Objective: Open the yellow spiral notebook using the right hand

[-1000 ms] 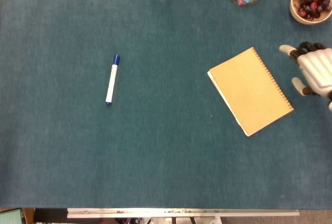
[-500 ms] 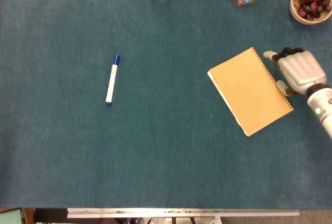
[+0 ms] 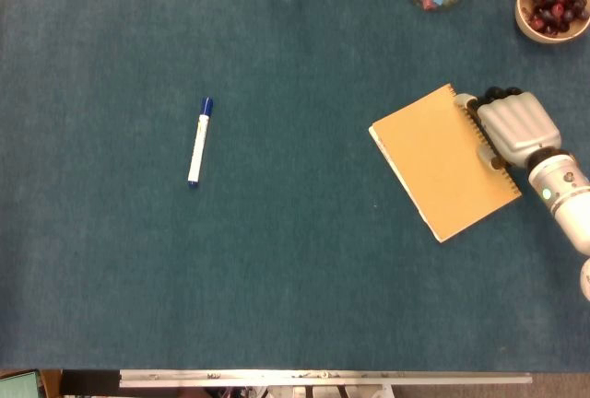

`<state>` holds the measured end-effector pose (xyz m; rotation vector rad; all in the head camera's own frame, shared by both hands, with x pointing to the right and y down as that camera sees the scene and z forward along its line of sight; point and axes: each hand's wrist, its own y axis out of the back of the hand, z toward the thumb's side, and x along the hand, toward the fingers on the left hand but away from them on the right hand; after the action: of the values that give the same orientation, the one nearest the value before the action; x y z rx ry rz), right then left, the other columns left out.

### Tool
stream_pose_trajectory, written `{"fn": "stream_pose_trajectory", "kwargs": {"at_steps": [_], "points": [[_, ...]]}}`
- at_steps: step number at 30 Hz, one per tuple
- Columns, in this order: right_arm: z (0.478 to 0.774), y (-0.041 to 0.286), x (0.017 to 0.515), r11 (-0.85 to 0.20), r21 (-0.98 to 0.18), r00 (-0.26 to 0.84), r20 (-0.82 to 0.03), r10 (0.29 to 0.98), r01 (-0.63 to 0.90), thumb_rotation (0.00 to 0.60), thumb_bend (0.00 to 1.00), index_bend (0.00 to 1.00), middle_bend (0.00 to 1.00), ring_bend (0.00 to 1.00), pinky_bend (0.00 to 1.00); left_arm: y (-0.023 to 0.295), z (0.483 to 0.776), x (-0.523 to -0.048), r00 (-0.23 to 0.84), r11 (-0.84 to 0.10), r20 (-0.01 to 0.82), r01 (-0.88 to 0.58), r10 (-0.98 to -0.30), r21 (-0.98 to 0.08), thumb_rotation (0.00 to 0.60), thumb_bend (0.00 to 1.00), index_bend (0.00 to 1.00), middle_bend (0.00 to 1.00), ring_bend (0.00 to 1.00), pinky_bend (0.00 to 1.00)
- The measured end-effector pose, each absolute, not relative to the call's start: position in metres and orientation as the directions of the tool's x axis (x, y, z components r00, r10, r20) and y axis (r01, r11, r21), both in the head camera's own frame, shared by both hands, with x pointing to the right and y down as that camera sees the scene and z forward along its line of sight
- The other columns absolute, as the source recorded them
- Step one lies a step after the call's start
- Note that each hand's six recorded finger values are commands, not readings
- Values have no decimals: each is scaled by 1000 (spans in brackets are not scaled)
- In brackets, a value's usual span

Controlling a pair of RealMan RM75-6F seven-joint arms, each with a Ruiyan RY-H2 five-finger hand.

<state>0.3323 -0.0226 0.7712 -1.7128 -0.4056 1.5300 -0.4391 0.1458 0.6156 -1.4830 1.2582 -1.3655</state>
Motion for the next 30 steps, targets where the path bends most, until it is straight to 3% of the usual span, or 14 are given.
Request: {"fn": "stream_pose_trajectory", "kwargs": {"at_steps": [23,30], "points": [[786,-16,226,-635,-744,417,-654,631,-206,599,369,164,325,169,216,150,607,-451,-84,-219,234,-156,-969,-963,600,486,79,106,21,58],[773,-8,209,-621,-759,475,-628,616,-197,599,369,164,325,169,216,151,602,-452,-88,-211,226,-150,-970,-966,600,486,79,106,21,58]]}}
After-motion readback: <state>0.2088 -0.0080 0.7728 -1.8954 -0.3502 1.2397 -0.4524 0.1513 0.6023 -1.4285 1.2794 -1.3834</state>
